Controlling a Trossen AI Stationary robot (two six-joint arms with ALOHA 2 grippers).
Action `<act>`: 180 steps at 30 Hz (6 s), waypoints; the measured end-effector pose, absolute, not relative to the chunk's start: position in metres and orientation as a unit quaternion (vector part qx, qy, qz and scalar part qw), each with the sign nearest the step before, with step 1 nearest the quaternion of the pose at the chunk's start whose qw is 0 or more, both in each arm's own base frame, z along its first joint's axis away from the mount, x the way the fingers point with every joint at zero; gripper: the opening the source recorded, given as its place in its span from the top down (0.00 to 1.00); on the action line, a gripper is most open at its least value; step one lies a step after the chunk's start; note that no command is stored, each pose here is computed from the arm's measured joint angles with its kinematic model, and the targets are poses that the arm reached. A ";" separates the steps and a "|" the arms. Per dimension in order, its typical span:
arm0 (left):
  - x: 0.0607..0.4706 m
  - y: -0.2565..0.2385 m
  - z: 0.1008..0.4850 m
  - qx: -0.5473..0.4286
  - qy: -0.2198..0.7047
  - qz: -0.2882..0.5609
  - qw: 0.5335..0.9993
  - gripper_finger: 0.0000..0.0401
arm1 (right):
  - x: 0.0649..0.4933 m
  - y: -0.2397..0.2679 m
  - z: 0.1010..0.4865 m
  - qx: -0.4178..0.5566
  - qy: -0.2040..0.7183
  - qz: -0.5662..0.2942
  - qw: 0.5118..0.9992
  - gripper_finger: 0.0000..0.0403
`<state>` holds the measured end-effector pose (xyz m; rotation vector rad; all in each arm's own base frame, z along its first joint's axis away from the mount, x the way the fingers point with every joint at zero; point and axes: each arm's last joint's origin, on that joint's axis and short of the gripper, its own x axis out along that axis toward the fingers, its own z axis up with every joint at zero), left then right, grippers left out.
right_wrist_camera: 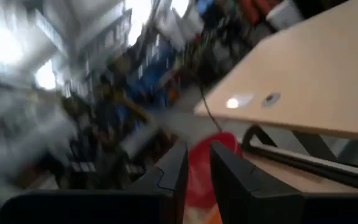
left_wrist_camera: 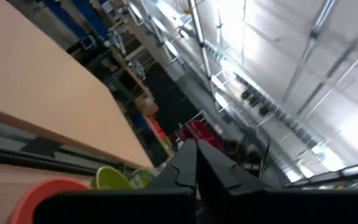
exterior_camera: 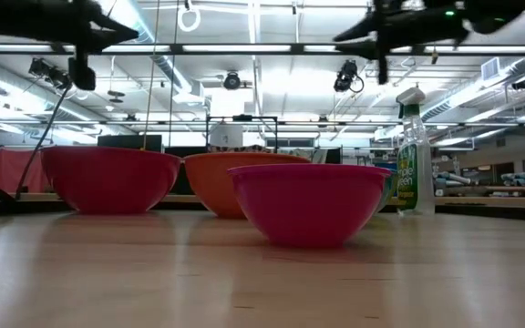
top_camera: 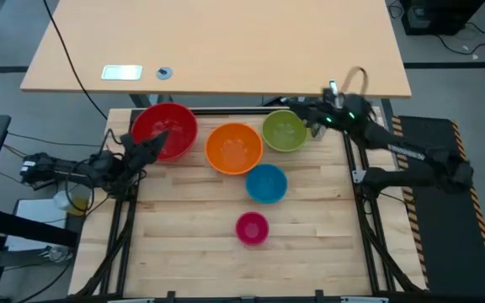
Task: Nest bowls inside each other
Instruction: Stack the orange bowl on top of the red bowl, then stack the green bowl on top of the orange bowl
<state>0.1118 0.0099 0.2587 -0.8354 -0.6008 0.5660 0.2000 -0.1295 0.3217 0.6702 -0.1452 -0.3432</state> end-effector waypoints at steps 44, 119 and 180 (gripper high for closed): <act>0.133 0.045 0.324 -0.258 0.111 0.412 0.867 0.63 | 0.354 -0.117 0.208 0.455 0.427 -0.345 0.701 0.44; 0.084 0.032 0.368 -0.284 0.088 0.311 0.903 0.63 | 0.516 -0.222 0.262 0.312 0.160 -0.196 0.916 0.35; 0.097 0.043 0.368 -0.202 0.048 0.413 0.887 0.63 | 0.375 -0.077 0.300 -0.174 0.414 -0.064 0.891 0.96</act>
